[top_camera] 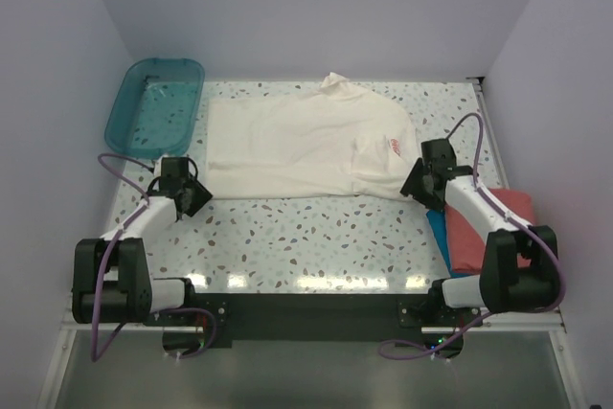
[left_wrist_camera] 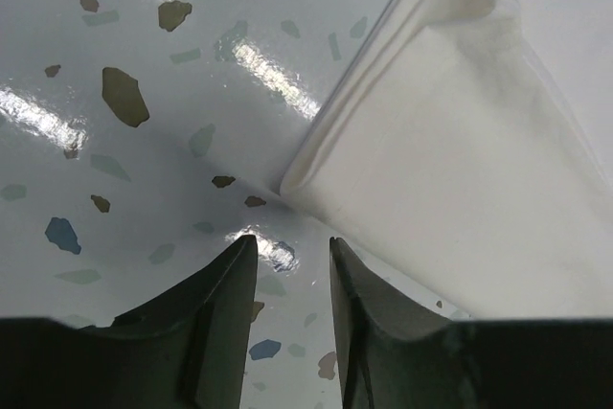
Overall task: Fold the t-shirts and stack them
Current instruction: Fold the tshirt
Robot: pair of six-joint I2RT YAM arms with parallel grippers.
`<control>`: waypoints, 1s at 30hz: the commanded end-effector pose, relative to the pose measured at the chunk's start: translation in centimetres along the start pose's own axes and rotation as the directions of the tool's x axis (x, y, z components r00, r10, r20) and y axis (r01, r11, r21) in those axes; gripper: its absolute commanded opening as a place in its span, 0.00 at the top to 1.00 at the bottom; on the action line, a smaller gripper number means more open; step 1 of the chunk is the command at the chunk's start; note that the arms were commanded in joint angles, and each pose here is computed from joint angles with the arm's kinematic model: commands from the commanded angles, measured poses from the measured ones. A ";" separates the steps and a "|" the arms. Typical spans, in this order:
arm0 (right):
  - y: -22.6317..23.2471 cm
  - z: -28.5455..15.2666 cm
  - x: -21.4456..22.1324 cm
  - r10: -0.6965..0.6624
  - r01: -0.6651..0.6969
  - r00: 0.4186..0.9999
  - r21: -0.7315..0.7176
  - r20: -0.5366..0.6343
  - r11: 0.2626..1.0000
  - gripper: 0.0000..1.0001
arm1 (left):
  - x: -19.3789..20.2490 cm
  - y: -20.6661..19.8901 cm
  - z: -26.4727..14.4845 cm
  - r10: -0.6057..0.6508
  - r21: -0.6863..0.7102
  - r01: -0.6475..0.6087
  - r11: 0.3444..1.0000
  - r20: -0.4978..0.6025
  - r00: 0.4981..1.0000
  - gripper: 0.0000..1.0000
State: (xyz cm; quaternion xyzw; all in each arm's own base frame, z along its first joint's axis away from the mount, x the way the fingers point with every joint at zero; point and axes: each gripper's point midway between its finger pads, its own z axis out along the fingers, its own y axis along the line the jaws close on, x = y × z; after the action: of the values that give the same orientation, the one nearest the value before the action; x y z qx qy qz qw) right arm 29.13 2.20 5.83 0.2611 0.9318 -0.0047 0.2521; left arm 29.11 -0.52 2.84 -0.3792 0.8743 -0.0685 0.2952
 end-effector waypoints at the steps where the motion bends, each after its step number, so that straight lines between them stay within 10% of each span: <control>1: -0.3 0.2 0.4 0.068 -0.068 0.998 0.005 0.007 0.998 0.36 | -0.7 -0.8 -0.3 -0.001 0.050 0.000 0.999 0.031 1.000 0.58; 16: -0.5 4.0 -0.6 0.146 -0.145 0.989 0.038 -0.003 0.989 0.38 | -0.3 -1.0 1.1 -0.044 0.057 0.043 0.997 0.016 0.999 0.49; 30: 1.0 5.2 -2.9 0.177 -0.177 0.984 -0.021 0.015 0.984 0.50 | -0.4 -0.5 3.0 -0.080 -0.008 0.080 0.997 0.006 0.997 0.77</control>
State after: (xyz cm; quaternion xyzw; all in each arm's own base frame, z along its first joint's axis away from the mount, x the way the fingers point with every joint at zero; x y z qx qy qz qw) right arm 31.54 0.63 1.84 0.3345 0.9139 0.0027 0.2300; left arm 31.37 -0.85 1.58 -0.4010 0.8590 -0.0915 0.3049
